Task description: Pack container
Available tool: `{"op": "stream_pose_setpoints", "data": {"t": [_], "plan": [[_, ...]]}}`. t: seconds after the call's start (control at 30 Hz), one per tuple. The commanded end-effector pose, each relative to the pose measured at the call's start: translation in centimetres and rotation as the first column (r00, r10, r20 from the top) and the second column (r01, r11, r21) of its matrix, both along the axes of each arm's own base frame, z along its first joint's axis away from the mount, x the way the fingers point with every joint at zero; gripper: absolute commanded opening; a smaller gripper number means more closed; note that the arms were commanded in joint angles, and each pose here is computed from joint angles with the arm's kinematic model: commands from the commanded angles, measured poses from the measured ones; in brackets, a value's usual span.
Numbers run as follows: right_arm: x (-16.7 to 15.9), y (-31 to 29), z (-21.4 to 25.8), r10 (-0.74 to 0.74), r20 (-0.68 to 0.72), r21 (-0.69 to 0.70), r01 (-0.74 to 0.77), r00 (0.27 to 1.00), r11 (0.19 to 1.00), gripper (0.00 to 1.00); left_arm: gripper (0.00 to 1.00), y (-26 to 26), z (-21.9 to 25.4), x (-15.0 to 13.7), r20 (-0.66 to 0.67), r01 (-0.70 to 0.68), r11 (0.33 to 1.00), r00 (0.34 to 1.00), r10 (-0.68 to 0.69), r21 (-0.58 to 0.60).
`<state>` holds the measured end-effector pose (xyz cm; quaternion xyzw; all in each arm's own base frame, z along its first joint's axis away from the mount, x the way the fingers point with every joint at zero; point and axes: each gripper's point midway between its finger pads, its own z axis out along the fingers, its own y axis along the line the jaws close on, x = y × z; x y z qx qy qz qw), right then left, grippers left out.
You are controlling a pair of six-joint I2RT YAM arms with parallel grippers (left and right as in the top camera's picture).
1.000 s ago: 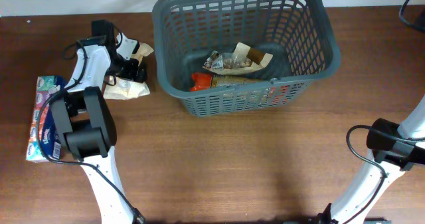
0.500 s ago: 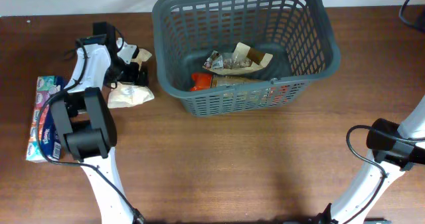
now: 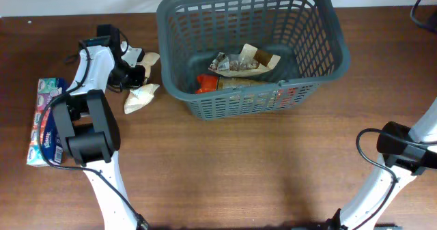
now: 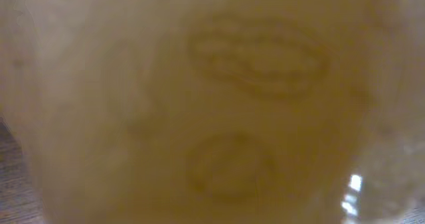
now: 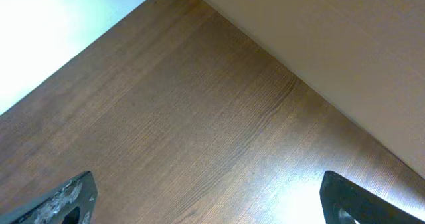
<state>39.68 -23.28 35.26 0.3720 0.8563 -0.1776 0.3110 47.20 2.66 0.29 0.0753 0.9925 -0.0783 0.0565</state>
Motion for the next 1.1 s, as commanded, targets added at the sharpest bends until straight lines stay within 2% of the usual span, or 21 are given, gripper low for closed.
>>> {"op": "stream_pose_setpoints", "data": {"t": [0.0, 0.27, 0.43, 0.8, 1.07], "plan": [[-0.6, -0.1, 0.9, -0.021, 0.019, -0.016, 0.021, 1.0, 1.0, 0.99, 0.02, -2.2, -5.6, -4.0, -0.189, -0.011, 0.996, 0.982, -0.006, -0.086], [-0.6, -0.1, 0.9, -0.021, 0.019, -0.016, 0.021, 1.0, 1.0, 0.99, 0.02, -2.2, -5.5, -3.9, -0.186, -0.011, 0.996, 0.982, -0.005, -0.086], [-0.6, -0.1, 0.9, -0.021, 0.019, -0.016, 0.022, 1.0, 1.0, 0.99, 0.02, -2.0, -3.6, -2.4, -0.132, -0.008, 0.997, 0.991, -0.003, -0.08], [-0.6, -0.1, 0.9, -0.021, 0.019, -0.016, 0.021, 1.0, 1.0, 0.99, 0.02, -0.5, 9.5, 3.8, 0.148, -0.06, 0.997, 0.987, 0.068, -0.058], [-0.6, -0.1, 0.9, -0.021, 0.019, -0.016, 0.022, 1.0, 1.0, 0.99, 0.02, 2.0, 16.7, 4.2, 0.265, -0.137, 0.99, 0.955, 0.137, -0.018]]}}
